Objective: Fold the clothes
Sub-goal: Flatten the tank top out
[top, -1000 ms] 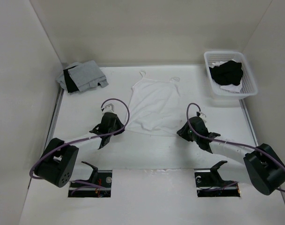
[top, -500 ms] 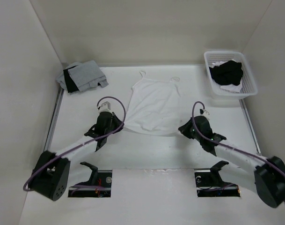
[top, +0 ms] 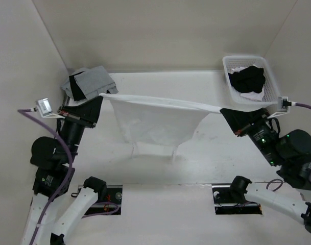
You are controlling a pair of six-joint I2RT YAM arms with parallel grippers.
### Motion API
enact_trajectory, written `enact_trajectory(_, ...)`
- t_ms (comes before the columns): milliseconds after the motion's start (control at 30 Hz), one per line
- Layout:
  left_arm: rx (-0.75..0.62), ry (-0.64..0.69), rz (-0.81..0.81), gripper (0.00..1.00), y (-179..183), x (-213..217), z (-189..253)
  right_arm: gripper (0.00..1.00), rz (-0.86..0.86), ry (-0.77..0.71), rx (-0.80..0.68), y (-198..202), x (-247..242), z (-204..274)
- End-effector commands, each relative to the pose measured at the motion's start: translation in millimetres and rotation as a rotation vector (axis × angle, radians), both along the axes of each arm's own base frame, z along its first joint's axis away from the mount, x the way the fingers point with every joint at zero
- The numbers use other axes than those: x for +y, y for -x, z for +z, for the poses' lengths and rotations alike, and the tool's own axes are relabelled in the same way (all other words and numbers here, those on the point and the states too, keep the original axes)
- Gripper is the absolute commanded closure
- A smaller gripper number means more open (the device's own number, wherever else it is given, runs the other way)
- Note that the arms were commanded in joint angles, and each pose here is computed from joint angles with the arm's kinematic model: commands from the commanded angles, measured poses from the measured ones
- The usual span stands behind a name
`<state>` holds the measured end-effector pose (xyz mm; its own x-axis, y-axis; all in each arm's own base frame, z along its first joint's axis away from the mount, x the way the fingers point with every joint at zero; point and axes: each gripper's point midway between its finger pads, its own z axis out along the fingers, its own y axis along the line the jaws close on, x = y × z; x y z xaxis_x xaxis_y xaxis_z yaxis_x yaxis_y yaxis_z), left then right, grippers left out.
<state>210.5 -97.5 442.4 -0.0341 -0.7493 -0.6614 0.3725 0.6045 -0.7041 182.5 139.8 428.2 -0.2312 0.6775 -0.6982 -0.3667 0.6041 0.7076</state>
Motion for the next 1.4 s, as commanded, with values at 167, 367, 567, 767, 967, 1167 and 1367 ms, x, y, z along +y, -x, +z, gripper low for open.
enact_trajectory(167,0.004,0.012,0.018,0.97,-11,0,30,1.0,0.063,0.096,-0.056,13,24,36)
enact_trajectory(367,0.18,-0.011,0.056,0.97,-79,-11,-40,1.0,0.038,0.183,0.001,-41,50,-4)
enact_trajectory(567,0.311,0.023,0.112,0.97,-162,3,-87,1.0,0.04,0.173,0.096,-134,57,-41)
enact_trajectory(767,0.287,0.072,0.024,0.98,-210,-8,-51,1.0,0.001,0.153,0.079,-192,45,-3)
enact_trajectory(967,0.191,0.067,0.024,0.97,-196,-6,-11,1.0,-0.01,0.138,0.007,-181,36,36)
enact_trajectory(1167,0.266,0.026,0.026,0.97,-180,-15,-69,1.0,-0.023,0.134,0.065,-157,31,-18)
enact_trajectory(1367,0.458,-0.049,0.02,0.97,-142,-19,-209,1.0,0.012,0.199,0.238,-118,43,-149)
